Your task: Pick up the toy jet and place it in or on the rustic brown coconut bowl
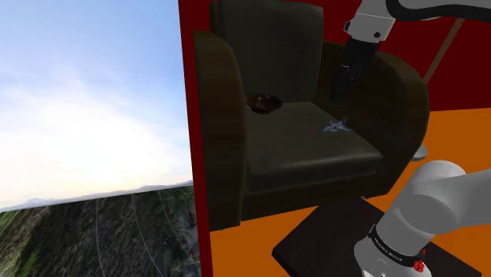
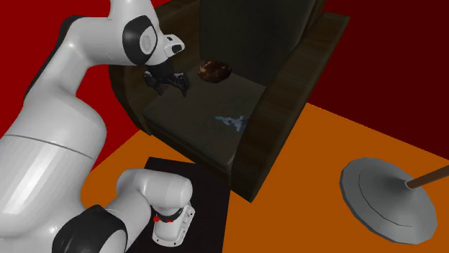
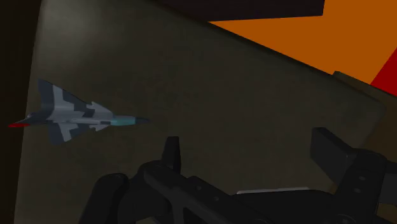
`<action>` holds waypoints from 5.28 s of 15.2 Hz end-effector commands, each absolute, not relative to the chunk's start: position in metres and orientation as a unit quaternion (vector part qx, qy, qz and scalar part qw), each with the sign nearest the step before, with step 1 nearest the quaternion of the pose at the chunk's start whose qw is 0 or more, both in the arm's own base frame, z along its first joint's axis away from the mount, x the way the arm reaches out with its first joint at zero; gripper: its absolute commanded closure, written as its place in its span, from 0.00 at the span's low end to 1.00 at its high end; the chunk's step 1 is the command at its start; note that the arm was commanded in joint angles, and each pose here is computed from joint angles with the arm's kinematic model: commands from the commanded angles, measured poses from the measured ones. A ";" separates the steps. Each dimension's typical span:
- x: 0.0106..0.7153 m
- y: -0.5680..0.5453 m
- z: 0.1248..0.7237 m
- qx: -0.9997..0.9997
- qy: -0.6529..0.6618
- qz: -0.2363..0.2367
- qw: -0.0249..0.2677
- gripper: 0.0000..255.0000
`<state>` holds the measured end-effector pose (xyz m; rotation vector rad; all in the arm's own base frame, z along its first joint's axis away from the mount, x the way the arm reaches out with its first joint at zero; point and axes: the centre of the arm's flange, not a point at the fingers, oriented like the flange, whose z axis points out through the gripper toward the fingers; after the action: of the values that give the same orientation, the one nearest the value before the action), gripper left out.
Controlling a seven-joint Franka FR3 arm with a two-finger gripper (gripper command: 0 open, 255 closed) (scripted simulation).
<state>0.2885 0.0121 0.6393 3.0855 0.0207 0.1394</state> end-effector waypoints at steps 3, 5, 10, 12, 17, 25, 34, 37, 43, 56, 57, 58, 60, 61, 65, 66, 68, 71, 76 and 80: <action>0.305 -0.005 0.626 0.996 -0.067 0.049 0.018 0.00; 0.318 -0.024 0.613 0.989 -0.140 0.053 0.009 0.00; 0.340 -0.076 0.578 0.946 -0.319 0.062 -0.012 0.00; 0.344 -0.098 0.563 0.919 -0.388 0.065 -0.021 0.00; 0.339 -0.152 0.524 0.831 -0.550 0.070 -0.041 0.00; 0.325 -0.194 0.473 0.733 -0.674 0.073 -0.058 0.00; 0.329 -0.194 0.449 0.733 -0.674 0.073 -0.058 0.00; 0.329 -0.194 0.449 0.733 -0.674 0.073 -0.058 0.00; 0.329 -0.194 0.449 0.733 -0.674 0.073 -0.058 1.00; 0.329 -0.194 0.496 0.733 -0.674 0.073 -0.058 1.00; 0.329 -0.194 0.502 0.733 -0.674 0.073 -0.058 1.00; 0.329 -0.194 0.507 0.733 -0.674 0.073 -0.058 1.00; 0.329 -0.194 0.517 0.733 -0.674 0.073 -0.058 1.00; 0.329 -0.194 0.523 0.733 -0.674 0.073 -0.058 1.00; 0.329 -0.194 0.544 0.733 -0.674 0.073 -0.058 1.00; 0.329 -0.194 0.549 0.733 -0.674 0.073 -0.058 1.00; 0.329 -0.194 0.560 0.733 -0.674 0.073 -0.058 1.00; 0.341 -0.189 0.570 0.733 -0.674 0.073 -0.058 1.00; 0.402 -0.162 0.569 0.733 -0.674 0.073 -0.058 1.00; 0.450 -0.141 0.569 0.733 -0.674 0.073 -0.058 1.00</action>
<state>0.4371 -0.1454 0.5686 2.3917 -2.1980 0.2380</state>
